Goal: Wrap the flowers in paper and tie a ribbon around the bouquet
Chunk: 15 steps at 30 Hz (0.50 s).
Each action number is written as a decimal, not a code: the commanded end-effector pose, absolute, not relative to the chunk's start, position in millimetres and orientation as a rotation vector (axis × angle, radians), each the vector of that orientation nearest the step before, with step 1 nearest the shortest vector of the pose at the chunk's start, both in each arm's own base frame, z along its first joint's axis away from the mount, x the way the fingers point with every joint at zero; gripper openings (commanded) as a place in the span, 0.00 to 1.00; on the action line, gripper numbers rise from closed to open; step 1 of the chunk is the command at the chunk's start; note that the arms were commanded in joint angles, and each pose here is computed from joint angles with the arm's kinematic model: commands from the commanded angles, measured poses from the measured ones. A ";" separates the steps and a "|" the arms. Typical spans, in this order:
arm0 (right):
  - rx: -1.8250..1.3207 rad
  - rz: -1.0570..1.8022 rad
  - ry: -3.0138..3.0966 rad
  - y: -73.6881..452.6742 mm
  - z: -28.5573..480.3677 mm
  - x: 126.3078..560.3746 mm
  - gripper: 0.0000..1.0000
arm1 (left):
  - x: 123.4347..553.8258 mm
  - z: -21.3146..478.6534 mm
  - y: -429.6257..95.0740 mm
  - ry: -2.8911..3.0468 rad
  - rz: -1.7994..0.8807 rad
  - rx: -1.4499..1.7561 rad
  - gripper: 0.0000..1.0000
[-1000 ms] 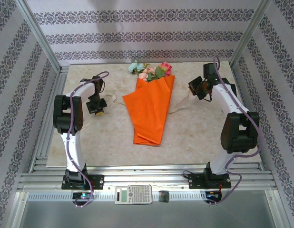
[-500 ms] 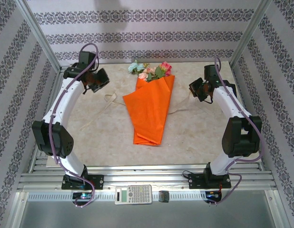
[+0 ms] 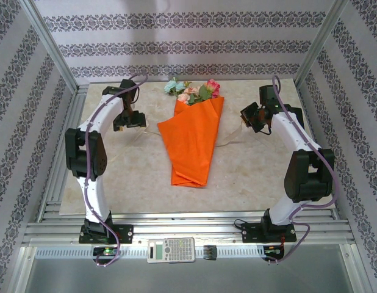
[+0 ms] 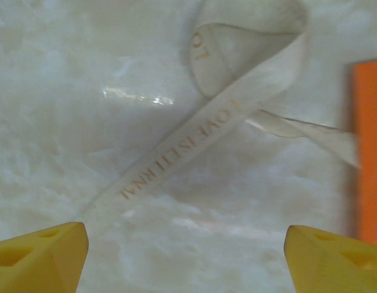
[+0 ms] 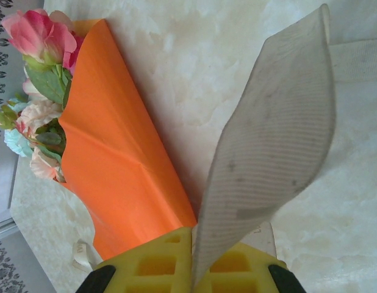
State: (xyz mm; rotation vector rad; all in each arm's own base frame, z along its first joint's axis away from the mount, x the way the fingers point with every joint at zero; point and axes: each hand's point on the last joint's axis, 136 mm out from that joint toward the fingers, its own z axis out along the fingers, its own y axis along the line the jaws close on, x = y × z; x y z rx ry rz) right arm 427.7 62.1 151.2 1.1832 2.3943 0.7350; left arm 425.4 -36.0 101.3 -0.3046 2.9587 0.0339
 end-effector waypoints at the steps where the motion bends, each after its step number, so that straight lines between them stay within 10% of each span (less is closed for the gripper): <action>1: 1.145 0.723 2.412 67.4 153.7 422.7 0.00 | 432.3 76.2 -14.2 3.009 0.095 -0.153 0.82; 15: 1.146 0.716 2.415 68.6 153.7 427.7 0.00 | 409.0 -5.9 -19.7 3.172 -0.140 -0.229 0.60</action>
